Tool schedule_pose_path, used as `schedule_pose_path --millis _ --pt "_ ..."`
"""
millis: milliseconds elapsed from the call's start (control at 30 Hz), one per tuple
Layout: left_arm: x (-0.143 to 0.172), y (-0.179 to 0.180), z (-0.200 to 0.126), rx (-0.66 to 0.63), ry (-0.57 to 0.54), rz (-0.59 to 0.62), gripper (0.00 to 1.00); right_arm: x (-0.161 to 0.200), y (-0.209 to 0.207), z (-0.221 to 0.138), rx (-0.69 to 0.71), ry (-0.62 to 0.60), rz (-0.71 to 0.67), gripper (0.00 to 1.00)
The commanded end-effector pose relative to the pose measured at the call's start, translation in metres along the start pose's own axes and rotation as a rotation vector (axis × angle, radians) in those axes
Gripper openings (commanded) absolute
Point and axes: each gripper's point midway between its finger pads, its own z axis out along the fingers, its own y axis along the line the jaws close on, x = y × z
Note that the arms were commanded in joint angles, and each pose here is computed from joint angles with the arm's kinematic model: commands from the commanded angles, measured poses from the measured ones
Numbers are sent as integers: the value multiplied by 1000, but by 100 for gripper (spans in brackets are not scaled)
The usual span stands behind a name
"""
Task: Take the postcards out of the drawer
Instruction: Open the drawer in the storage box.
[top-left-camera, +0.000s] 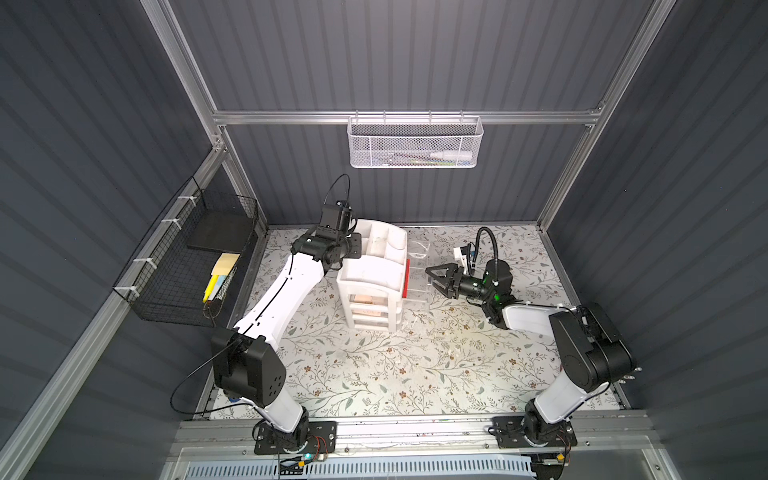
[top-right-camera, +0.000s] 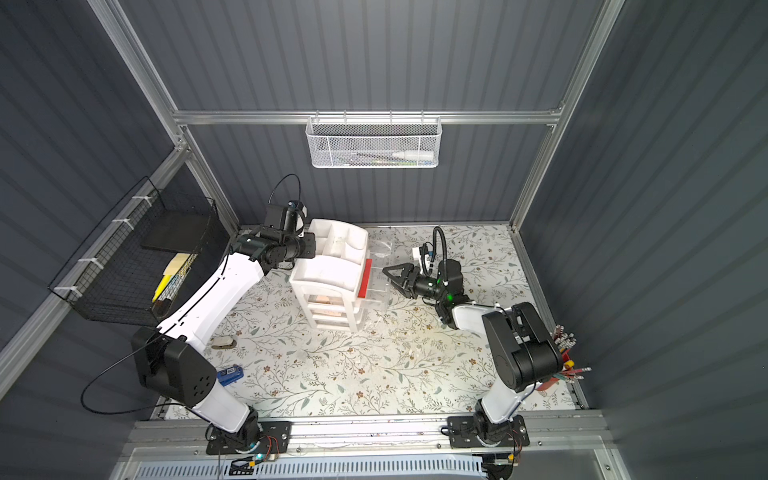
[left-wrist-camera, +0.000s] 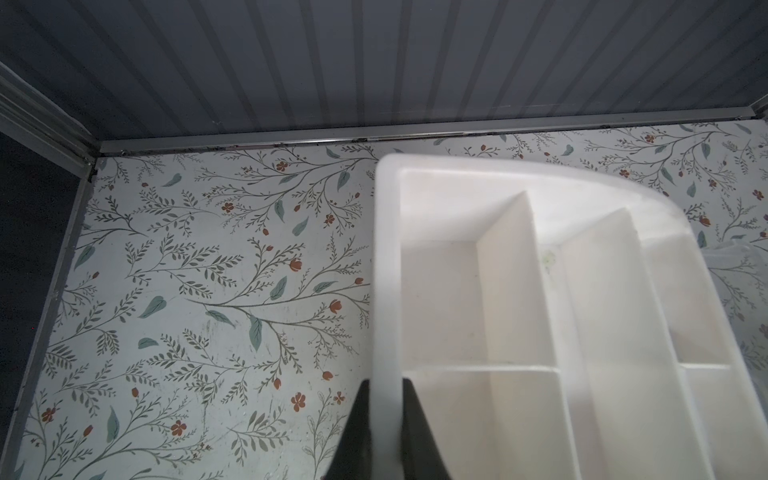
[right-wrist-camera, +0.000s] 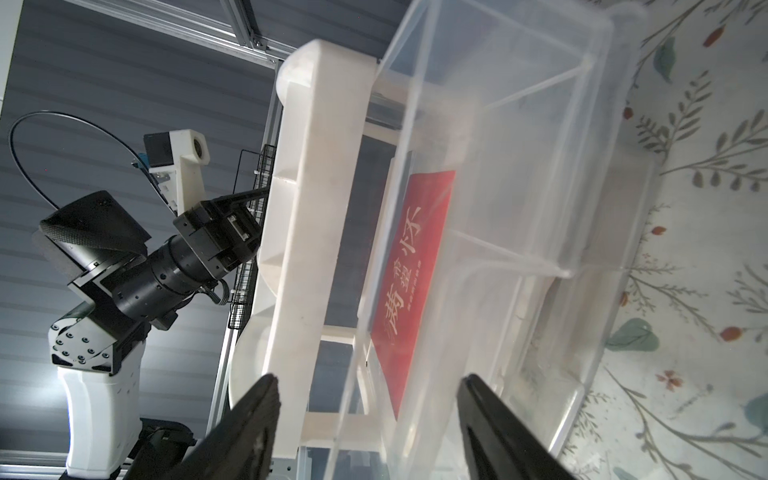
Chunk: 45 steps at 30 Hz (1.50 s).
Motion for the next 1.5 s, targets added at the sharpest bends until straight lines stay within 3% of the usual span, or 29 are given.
schedule_pose_path --millis 0,567,1467 --pt "40 7 11 -36 134 39 0 -2 6 2 -8 3 -21 66" --pt "39 7 12 -32 127 37 0 -3 7 0 20 5 -24 38" --pt "34 28 -2 -149 95 -31 0 -5 9 -32 88 -27 5 37"
